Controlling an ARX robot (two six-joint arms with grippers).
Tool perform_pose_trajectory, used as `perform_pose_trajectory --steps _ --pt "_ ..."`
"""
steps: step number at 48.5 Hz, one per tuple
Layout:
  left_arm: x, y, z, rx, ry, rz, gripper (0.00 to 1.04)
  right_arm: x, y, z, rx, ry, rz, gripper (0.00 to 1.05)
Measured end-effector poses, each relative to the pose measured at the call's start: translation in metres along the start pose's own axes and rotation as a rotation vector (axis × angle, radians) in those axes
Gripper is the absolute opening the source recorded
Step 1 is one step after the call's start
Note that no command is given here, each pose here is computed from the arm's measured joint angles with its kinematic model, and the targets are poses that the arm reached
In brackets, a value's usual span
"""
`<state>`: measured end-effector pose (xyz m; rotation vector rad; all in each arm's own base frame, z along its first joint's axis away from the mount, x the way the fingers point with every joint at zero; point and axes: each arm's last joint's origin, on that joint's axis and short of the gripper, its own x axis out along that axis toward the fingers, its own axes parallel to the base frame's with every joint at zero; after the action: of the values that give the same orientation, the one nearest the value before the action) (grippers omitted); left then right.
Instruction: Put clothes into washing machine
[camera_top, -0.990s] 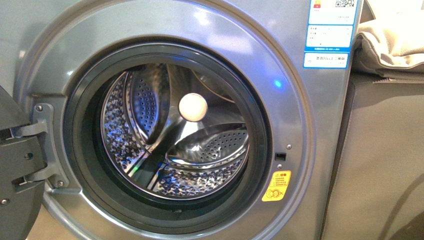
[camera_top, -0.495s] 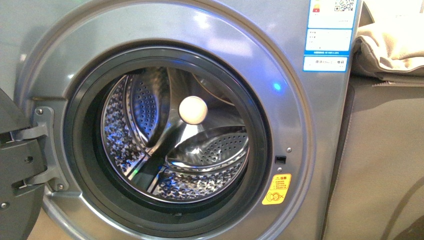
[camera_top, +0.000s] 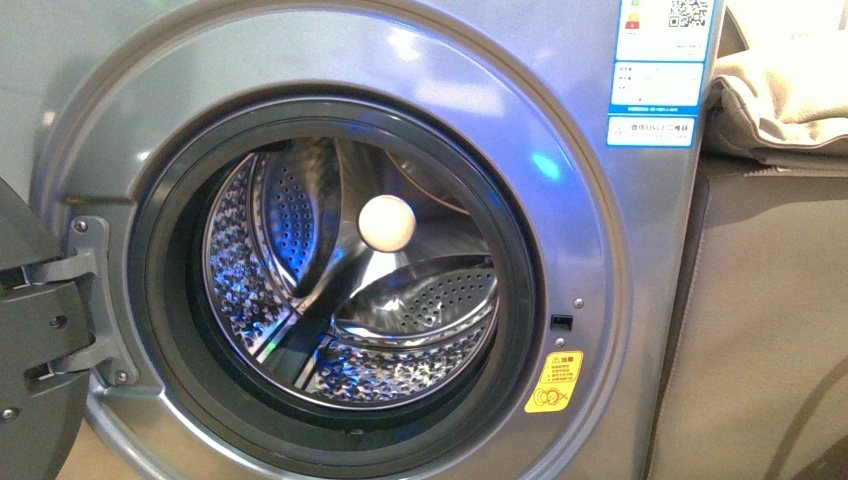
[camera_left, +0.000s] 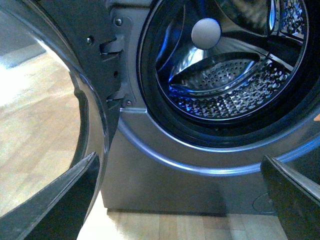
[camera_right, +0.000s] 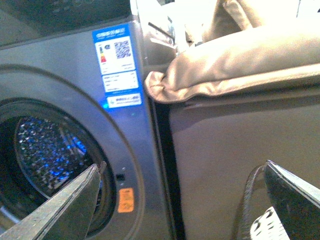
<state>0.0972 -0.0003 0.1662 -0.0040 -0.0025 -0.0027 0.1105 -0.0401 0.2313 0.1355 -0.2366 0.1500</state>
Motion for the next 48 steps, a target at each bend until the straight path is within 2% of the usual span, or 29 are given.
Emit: perform_pose_trajectory --steps 3,10,14,21,25,30,33,36,43,48 --pt "0.0 0.0 0.0 0.0 0.0 0.0 0.98 0.01 -0.015 0.013 -0.016 0.015 -0.018 0.97" --pt "0.0 0.0 0.0 0.0 0.0 0.0 0.98 0.034 -0.063 0.027 0.146 0.167 -0.105 0.97" --pt "0.0 0.0 0.0 0.0 0.0 0.0 0.98 0.046 -0.094 0.027 0.222 0.238 -0.187 0.97" --pt "0.0 0.0 0.0 0.0 0.0 0.0 0.98 0.06 -0.131 0.015 0.273 0.355 -0.283 0.97" --pt "0.0 0.0 0.0 0.0 0.0 0.0 0.98 0.067 -0.149 -0.003 0.31 0.455 -0.328 0.97" --pt "0.0 0.0 0.0 0.0 0.0 0.0 0.98 0.072 -0.178 -0.05 0.337 0.65 -0.407 0.97" --pt "0.0 0.0 0.0 0.0 0.0 0.0 0.98 0.074 -0.19 -0.066 0.338 0.703 -0.438 0.97" --pt "0.0 0.0 0.0 0.0 0.0 0.0 0.98 0.077 -0.21 -0.094 0.336 0.786 -0.483 0.97" --pt "0.0 0.0 0.0 0.0 0.0 0.0 0.98 0.078 -0.24 -0.141 0.336 0.901 -0.543 0.97" --pt "0.0 0.0 0.0 0.0 0.0 0.0 0.98 0.075 -0.254 -0.166 0.359 0.952 -0.569 0.97"
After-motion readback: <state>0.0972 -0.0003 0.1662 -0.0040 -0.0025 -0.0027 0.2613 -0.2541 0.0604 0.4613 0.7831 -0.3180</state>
